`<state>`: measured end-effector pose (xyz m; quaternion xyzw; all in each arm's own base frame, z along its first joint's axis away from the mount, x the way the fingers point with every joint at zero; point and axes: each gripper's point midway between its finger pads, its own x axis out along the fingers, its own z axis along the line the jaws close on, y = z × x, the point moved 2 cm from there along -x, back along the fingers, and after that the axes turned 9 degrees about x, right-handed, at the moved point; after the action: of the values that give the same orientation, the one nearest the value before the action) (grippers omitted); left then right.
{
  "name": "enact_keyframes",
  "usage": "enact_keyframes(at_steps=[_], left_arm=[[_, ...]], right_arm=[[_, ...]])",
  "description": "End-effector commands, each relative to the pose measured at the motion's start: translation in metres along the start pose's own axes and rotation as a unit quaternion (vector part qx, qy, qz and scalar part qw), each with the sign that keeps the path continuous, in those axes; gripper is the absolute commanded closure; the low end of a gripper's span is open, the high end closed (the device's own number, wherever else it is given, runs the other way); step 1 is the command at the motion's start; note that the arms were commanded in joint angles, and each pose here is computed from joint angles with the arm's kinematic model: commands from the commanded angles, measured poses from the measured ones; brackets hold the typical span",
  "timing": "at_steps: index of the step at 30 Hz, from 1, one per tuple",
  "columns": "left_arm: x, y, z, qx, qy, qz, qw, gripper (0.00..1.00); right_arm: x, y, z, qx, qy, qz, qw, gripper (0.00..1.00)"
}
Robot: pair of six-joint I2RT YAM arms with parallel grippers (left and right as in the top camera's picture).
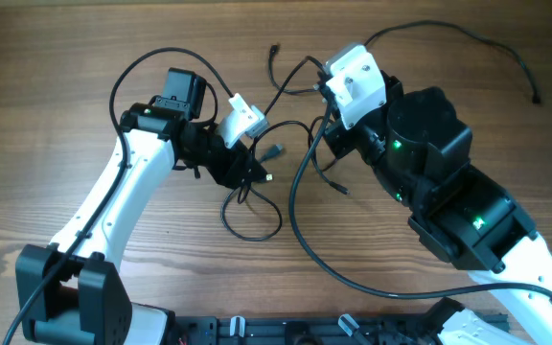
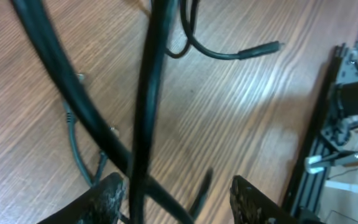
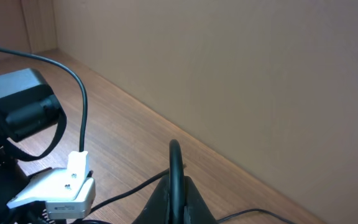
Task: Untangle cables
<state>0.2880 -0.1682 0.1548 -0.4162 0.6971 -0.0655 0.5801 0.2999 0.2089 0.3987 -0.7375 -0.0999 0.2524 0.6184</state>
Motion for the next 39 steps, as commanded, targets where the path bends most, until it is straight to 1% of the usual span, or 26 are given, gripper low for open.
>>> enact_keyframes(at_steps=[1, 4, 9, 11, 13, 15, 16, 18, 19, 20, 22, 23, 24, 25, 26, 28, 29, 30, 37, 38, 39], left_arm=[[-0.002, -0.004, -0.014, 0.031, 0.036, -0.024, 0.999, 0.49], [-0.012, -0.005, -0.011, 0.031, 0.021, -0.034, 0.999, 0.51], [-0.029, 0.002, 0.005, 0.006, -0.002, -0.050, 0.999, 0.59], [-0.032, 0.005, 0.008, -0.004, -0.005, -0.050, 0.999, 0.60], [-0.033, 0.006, 0.008, -0.008, -0.003, -0.053, 0.999, 0.60], [-0.034, 0.003, 0.005, -0.007, 0.007, -0.063, 0.998, 0.53], [-0.033, 0.003, 0.005, -0.008, 0.008, -0.062, 0.998, 0.52], [-0.033, 0.003, 0.004, -0.007, 0.009, -0.062, 0.998, 0.52], [-0.032, 0.002, 0.003, 0.004, 0.009, -0.061, 0.998, 0.53], [-0.032, 0.003, 0.003, 0.013, 0.010, -0.060, 0.998, 0.59], [-0.031, 0.006, 0.005, 0.026, 0.004, -0.053, 0.998, 0.79], [-0.031, 0.006, 0.006, 0.028, 0.002, -0.052, 0.998, 0.85], [-0.031, 0.005, 0.006, 0.029, 0.002, -0.053, 0.998, 0.85], [-0.031, 0.005, 0.006, 0.029, 0.001, -0.054, 0.998, 0.83], [-0.031, 0.005, 0.006, 0.029, 0.002, -0.053, 0.998, 0.78], [-0.030, 0.006, 0.006, 0.029, 0.002, -0.053, 0.998, 0.74], [-0.029, 0.008, 0.007, 0.028, -0.001, -0.050, 0.998, 0.68], [-0.028, 0.010, 0.009, 0.028, -0.004, -0.046, 0.999, 0.66], [-0.017, 0.019, 0.015, 0.032, -0.010, -0.047, 0.998, 0.65], [-0.017, 0.019, 0.015, 0.032, -0.011, -0.047, 0.998, 0.65], [-0.017, 0.018, 0.015, 0.033, -0.011, -0.047, 0.998, 0.69]], right_arm=[[-0.004, 0.001, -0.007, 0.013, 0.010, 0.003, 1.000, 0.96], [-0.003, 0.006, -0.014, 0.023, 0.018, 0.013, 0.999, 0.96], [-0.003, 0.009, -0.015, 0.023, 0.019, 0.019, 0.999, 0.96], [-0.003, 0.009, -0.015, 0.023, 0.019, 0.019, 0.999, 0.96], [-0.003, 0.009, -0.015, 0.025, 0.019, 0.019, 0.999, 0.96], [-0.003, 0.008, -0.015, 0.027, 0.019, 0.017, 0.999, 0.96], [-0.003, 0.008, -0.015, 0.027, 0.017, 0.017, 0.999, 0.95], [-0.003, 0.007, -0.013, 0.036, 0.013, 0.015, 0.999, 0.96], [-0.003, 0.006, -0.011, 0.037, 0.005, 0.013, 0.999, 0.96], [-0.003, 0.004, -0.009, 0.037, -0.004, 0.009, 0.999, 0.96], [-0.003, 0.002, -0.007, 0.038, -0.008, 0.005, 0.999, 0.96], [-0.004, 0.002, -0.007, 0.038, -0.008, 0.004, 0.999, 0.96], [-0.004, 0.002, -0.007, 0.038, -0.009, 0.004, 0.999, 0.96], [-0.005, 0.001, -0.007, 0.038, -0.009, 0.003, 0.999, 0.96], [-0.005, 0.001, -0.007, 0.038, -0.011, 0.002, 0.999, 0.96], [-0.005, -0.001, -0.003, 0.039, -0.023, -0.002, 0.999, 0.96], [-0.005, -0.002, -0.001, 0.039, -0.030, -0.004, 0.999, 0.96], [-0.005, -0.003, 0.001, 0.039, -0.036, -0.006, 0.999, 0.96], [-0.006, -0.004, 0.001, 0.040, -0.039, -0.009, 0.998, 0.96], [-0.006, -0.004, 0.001, 0.040, -0.039, -0.009, 0.998, 0.96], [-0.006, -0.004, 0.001, 0.040, -0.039, -0.009, 0.998, 0.96]])
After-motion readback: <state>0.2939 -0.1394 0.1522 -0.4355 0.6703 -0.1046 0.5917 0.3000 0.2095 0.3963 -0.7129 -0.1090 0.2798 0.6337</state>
